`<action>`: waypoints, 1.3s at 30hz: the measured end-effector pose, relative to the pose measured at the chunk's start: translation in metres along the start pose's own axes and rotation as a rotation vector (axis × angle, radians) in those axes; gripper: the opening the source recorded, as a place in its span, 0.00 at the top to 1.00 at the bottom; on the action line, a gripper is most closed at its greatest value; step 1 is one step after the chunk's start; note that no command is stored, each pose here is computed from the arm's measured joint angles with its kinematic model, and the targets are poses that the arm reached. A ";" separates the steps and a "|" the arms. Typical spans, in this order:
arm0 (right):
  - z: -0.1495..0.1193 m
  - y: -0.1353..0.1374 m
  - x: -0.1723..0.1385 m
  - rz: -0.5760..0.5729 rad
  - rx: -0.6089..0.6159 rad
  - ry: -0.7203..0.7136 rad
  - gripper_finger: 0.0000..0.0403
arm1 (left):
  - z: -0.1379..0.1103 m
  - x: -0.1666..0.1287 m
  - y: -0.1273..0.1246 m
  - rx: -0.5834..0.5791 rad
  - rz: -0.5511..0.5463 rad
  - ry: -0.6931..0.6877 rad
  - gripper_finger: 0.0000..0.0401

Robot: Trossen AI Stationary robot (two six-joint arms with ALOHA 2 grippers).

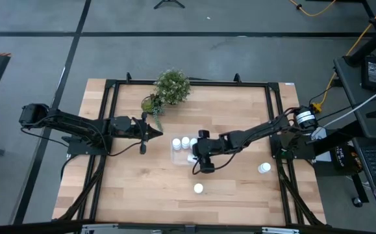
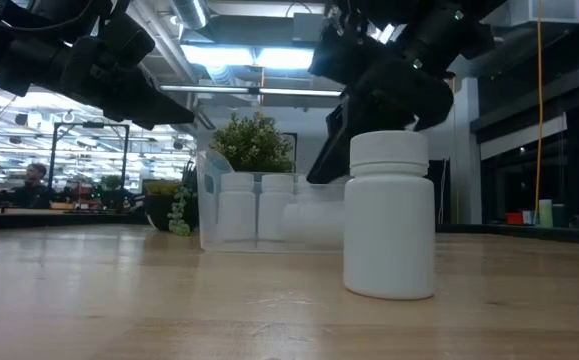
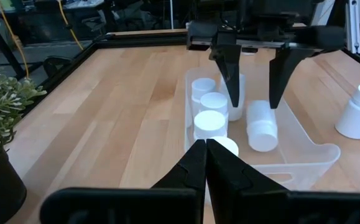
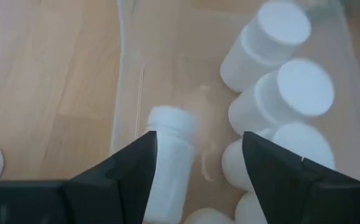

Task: Pick and place pill bottles into a basket
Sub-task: Put the top pill bottle into the bin

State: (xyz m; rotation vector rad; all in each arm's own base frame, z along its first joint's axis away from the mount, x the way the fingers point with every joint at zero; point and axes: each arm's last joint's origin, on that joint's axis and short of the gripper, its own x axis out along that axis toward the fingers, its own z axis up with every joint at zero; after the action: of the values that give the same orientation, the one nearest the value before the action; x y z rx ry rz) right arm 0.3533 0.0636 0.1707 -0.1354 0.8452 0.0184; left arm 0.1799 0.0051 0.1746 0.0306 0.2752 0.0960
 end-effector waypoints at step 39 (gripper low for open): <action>0.085 -0.005 0.002 0.151 -0.031 0.347 0.41 | -0.001 0.000 0.000 0.002 0.000 0.014 0.98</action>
State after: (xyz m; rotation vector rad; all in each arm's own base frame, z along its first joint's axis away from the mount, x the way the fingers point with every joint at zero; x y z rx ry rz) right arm 0.4186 0.0697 0.2255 -0.1050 1.2011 0.1539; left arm 0.1795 0.0051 0.1734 0.0316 0.2895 0.0962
